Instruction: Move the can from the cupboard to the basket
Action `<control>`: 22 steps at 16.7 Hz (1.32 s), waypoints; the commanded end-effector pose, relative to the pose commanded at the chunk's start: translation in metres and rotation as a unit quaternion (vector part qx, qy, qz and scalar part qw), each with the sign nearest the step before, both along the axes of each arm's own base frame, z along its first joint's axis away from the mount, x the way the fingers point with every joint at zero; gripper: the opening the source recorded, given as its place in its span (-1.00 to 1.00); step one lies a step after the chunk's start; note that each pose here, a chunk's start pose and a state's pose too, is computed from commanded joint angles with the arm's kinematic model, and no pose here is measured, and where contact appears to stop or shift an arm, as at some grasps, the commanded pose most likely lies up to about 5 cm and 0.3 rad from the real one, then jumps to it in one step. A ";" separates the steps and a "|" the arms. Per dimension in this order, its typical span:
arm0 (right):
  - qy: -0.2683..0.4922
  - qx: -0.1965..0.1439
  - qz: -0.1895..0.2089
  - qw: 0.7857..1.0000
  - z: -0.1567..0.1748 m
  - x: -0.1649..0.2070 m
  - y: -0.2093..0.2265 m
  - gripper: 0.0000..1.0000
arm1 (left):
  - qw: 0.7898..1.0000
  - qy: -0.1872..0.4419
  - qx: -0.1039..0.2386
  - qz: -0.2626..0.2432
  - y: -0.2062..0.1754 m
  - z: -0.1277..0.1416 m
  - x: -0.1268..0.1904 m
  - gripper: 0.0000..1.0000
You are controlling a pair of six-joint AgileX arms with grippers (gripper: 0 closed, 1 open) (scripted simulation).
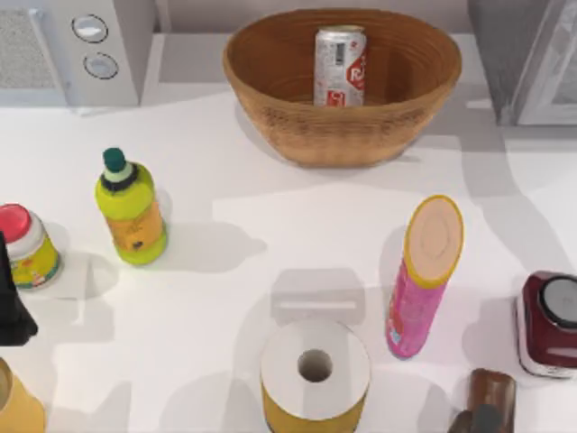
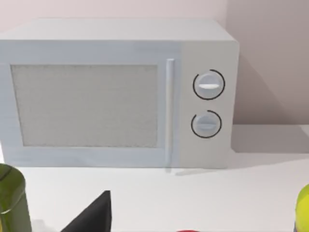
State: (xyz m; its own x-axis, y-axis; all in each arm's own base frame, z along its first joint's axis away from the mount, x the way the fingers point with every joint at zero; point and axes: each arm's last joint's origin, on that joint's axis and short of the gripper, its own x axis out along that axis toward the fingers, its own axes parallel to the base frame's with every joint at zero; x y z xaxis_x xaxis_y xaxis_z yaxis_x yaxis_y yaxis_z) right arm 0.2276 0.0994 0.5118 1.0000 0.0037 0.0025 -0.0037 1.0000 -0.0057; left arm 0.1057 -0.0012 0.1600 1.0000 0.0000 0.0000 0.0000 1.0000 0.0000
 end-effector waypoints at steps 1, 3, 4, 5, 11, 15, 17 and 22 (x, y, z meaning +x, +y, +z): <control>0.000 0.000 0.000 1.000 0.000 0.000 0.000 1.00 | 1.000 0.000 0.000 0.000 0.000 0.000 0.000 1.00; -0.010 -0.002 -0.022 1.000 0.006 -0.007 -0.011 1.00 | 1.000 0.000 0.000 0.000 0.000 0.000 0.000 1.00; -0.011 -0.001 -0.021 1.000 0.007 -0.007 -0.010 1.00 | 1.000 0.000 0.000 0.000 0.000 0.000 0.000 1.00; -0.012 -0.001 -0.021 1.000 0.008 -0.003 -0.010 1.00 | 1.000 0.000 0.000 0.000 0.000 0.000 0.000 1.00; -0.010 -0.002 -0.022 1.000 0.006 0.042 -0.011 1.00 | 1.000 0.000 0.000 0.000 0.000 0.000 0.000 1.00; -0.014 -0.001 -0.019 1.000 0.008 0.035 -0.011 1.00 | 1.000 0.000 0.000 0.000 0.000 0.000 0.000 1.00; -0.015 -0.001 -0.019 1.000 0.008 0.033 -0.012 1.00 | 1.000 0.000 0.000 0.000 0.000 0.000 0.000 1.00; -0.018 0.000 -0.015 1.000 -0.008 0.006 -0.030 1.00 | 1.000 0.000 0.000 0.000 0.000 0.000 0.000 1.00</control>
